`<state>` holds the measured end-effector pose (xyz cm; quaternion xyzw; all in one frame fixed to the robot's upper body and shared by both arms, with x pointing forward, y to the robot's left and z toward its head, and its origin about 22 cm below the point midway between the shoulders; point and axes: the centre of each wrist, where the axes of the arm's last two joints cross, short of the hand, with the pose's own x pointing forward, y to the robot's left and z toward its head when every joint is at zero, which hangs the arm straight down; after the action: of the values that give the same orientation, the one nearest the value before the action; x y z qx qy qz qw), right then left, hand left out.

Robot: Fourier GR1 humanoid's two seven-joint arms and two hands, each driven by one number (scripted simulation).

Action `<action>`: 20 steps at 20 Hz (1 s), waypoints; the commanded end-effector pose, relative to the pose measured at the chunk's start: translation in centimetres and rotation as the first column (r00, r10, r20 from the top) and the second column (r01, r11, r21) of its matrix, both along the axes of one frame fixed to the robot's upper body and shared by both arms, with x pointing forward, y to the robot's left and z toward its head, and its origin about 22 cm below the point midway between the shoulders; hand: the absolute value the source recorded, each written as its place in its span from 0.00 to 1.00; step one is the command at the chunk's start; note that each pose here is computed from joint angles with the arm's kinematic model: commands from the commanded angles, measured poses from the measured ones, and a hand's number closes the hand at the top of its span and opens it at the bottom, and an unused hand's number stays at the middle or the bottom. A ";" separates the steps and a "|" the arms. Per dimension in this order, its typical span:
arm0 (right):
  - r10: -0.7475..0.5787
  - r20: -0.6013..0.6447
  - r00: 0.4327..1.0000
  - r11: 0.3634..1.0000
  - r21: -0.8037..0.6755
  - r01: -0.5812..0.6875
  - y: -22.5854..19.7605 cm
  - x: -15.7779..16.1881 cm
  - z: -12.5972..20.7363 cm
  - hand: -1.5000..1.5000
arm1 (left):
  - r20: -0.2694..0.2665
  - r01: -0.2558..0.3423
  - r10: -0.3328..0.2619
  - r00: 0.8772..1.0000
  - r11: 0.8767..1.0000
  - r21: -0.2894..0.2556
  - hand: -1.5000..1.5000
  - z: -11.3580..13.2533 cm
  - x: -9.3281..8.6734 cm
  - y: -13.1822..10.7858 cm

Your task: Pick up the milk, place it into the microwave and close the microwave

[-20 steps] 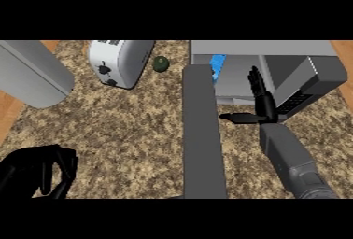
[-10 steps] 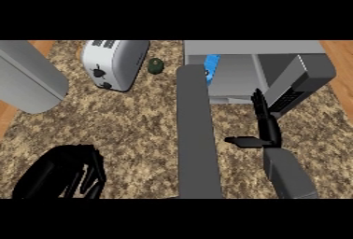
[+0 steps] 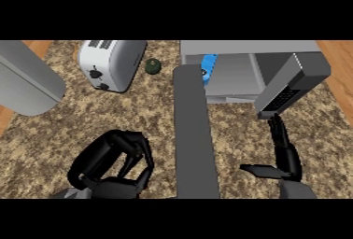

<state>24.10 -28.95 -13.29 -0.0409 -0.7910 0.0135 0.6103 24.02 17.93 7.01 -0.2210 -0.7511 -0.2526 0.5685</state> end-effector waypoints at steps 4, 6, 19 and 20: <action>0.006 0.031 0.999 1.000 -0.005 -0.006 -1.4 -5.6 1.2 0.00 | -0.034 0.111 -0.107 0.994 0.983 0.145 1.00 -3.4 0.4 -6.4; 0.018 0.051 0.999 0.999 -0.035 -0.016 -5.0 -6.6 2.7 0.00 | -0.043 0.133 -0.128 0.991 0.976 0.173 1.00 -5.4 3.5 -5.4; 0.169 0.180 0.969 0.985 -0.002 -0.171 -4.1 -9.5 7.8 0.00 | 0.054 -0.015 0.006 0.999 0.985 0.173 1.00 -13.5 2.6 -11.6; 0.170 0.182 0.968 0.984 0.019 -0.176 -3.6 -10.3 8.7 0.00 | 0.067 -0.014 0.004 0.998 0.987 0.162 1.00 -14.3 1.5 -11.7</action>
<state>14.82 -33.13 -6.21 0.0036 -0.8341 0.0499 0.5493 26.48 6.93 -5.24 -0.1768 -0.7377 -0.3288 0.5625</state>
